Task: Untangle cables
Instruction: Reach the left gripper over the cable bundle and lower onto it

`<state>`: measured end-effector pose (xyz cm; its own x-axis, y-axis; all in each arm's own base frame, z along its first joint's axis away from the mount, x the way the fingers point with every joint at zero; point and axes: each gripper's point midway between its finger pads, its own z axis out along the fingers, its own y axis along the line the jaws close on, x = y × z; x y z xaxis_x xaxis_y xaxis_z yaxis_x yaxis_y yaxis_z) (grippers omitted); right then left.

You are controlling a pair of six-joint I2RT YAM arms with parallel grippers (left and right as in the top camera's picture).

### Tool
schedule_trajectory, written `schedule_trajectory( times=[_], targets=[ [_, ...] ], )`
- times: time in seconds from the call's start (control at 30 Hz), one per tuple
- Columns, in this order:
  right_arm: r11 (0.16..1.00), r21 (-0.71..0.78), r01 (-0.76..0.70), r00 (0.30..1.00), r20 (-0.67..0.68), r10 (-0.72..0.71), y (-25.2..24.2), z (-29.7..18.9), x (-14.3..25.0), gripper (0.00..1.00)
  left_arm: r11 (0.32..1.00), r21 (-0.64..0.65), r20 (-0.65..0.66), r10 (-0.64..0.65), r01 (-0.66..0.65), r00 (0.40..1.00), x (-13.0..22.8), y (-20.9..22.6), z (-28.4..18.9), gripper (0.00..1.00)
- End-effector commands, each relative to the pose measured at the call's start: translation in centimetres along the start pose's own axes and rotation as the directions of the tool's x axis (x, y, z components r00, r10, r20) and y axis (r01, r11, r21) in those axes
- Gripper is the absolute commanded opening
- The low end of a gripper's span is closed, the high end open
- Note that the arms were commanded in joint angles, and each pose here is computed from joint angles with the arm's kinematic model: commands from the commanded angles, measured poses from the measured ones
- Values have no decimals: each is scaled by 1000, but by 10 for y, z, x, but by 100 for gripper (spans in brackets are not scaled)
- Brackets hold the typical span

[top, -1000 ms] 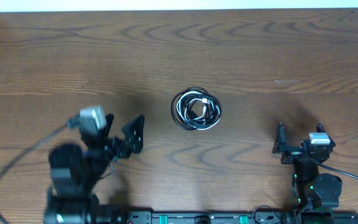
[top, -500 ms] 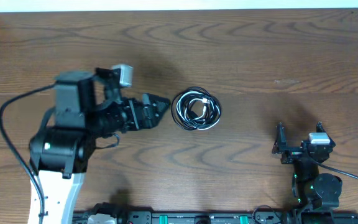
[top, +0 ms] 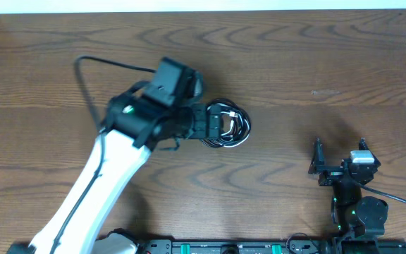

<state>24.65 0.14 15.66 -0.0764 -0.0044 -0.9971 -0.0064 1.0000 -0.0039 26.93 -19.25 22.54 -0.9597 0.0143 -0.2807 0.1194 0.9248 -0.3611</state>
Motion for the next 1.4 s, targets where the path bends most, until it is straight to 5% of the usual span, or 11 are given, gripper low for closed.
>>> schedule_trajectory(
  times=[0.0,0.13,0.17,0.2,0.27,0.37,0.73,0.93,1.13,1.37],
  targets=[
    [1000,-13,-14,1000,-1,14,3,0,1,99,992,-65,-66,-109,104,992,-2,6,30,98],
    [1000,-14,-14,1000,-1,14,3,0,1,99,975,-150,-127,-181,162,975,0,20,64,95],
    [1000,-14,-13,1000,-1,13,3,0,1,99,970,-164,-139,-202,178,970,0,22,71,82],
    [1000,-13,-13,1000,-1,13,3,0,1,99,965,-177,-152,-222,195,963,1,24,79,58],
    [1000,-14,-13,1000,-1,13,3,0,1,99,960,-192,-180,-240,205,954,2,26,94,46],
    [1000,-13,-14,1000,-1,14,3,0,1,99,956,-208,-210,-251,208,945,3,30,115,55],
    [1000,-14,-14,1000,-1,14,3,0,1,99,894,-287,-216,-410,344,886,3,44,171,66],
    [1000,-14,-14,1000,-1,14,3,0,1,99,827,-354,-212,-525,436,824,12,53,192,62],
    [1000,-14,-14,1000,-1,14,3,0,1,99,836,-328,-211,-519,440,829,9,48,200,44],
    [1000,-14,-14,1000,-1,14,3,0,1,99,839,-326,-172,-506,435,845,4,44,204,43]
  ],
)
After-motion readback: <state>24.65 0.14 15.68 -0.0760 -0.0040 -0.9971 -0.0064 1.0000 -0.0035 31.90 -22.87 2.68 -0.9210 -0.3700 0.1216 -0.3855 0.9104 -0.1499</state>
